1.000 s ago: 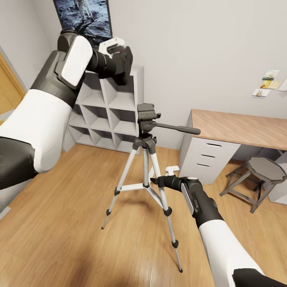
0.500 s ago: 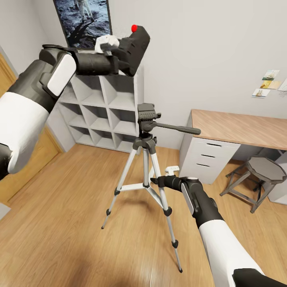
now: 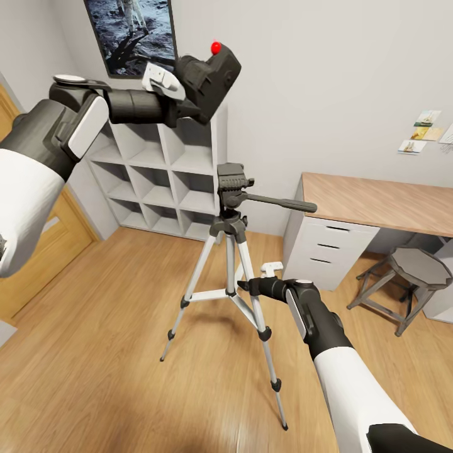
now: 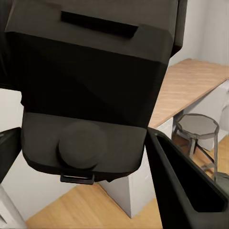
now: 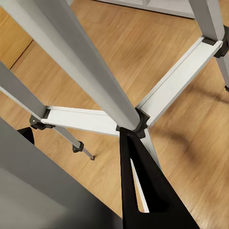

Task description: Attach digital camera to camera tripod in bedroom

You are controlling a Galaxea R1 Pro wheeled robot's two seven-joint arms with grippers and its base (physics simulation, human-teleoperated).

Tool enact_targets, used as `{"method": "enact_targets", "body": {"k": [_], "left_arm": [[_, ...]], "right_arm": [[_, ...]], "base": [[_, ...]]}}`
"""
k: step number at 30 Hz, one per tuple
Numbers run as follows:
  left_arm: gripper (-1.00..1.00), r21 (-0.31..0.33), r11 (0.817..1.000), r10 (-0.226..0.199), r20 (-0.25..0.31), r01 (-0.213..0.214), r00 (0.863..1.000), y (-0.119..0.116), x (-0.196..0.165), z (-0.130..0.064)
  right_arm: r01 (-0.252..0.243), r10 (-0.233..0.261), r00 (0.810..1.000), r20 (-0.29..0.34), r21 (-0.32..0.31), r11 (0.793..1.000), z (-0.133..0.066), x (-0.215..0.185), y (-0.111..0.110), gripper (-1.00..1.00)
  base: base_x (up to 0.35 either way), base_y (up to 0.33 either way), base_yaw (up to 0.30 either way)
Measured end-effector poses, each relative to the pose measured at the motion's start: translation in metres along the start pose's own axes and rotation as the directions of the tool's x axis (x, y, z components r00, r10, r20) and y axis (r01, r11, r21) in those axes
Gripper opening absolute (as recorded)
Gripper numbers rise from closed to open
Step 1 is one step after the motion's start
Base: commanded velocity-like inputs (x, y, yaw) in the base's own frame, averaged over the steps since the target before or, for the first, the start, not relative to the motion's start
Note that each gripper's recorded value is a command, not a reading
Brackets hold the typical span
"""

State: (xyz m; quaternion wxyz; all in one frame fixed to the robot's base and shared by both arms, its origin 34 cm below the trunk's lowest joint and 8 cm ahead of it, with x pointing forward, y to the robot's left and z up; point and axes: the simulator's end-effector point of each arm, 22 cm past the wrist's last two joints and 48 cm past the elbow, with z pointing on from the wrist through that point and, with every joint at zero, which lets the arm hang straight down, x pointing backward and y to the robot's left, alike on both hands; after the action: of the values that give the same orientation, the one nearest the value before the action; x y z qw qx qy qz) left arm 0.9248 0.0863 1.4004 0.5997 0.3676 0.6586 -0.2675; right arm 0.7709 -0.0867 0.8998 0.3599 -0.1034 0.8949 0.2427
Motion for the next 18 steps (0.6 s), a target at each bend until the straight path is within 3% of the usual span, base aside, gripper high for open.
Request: {"method": "enact_targets", "body": {"k": [5,8,10,13,18], "left_arm": [[-1.00,0.068,0.998,-0.016,-0.033,0.018,0.999,-0.010,0.016,-0.001],[-1.00,0.149,0.988,-0.033,-0.111,0.050,0.993,-0.021,0.047,-0.002],[-1.00,0.181,0.982,-0.020,-0.171,0.052,0.985,-0.027,0.065,-0.002],[-1.00,0.237,0.971,0.041,-0.269,0.025,0.962,-0.039,0.084,-0.003],[-1.00,0.304,0.953,0.098,-0.311,0.001,0.945,-0.050,0.071,-0.013]], "right_arm": [[0.000,0.000,1.000,0.001,0.000,1.000,0.000,0.000,0.000,-1.00],[0.000,0.000,1.000,0.001,0.000,1.000,0.000,0.000,0.000,-1.00],[-0.001,0.001,1.000,0.001,0.000,1.000,0.000,0.000,0.000,-1.00],[0.000,0.000,1.000,0.001,0.001,1.000,0.000,0.000,0.000,-1.00],[0.000,0.000,1.000,0.002,0.001,1.000,0.000,0.000,-0.001,-1.00]], "base": [[0.000,0.000,0.000],[0.000,0.000,0.000],[0.000,0.000,0.000],[0.000,0.000,0.000],[0.000,0.000,0.000]]}}
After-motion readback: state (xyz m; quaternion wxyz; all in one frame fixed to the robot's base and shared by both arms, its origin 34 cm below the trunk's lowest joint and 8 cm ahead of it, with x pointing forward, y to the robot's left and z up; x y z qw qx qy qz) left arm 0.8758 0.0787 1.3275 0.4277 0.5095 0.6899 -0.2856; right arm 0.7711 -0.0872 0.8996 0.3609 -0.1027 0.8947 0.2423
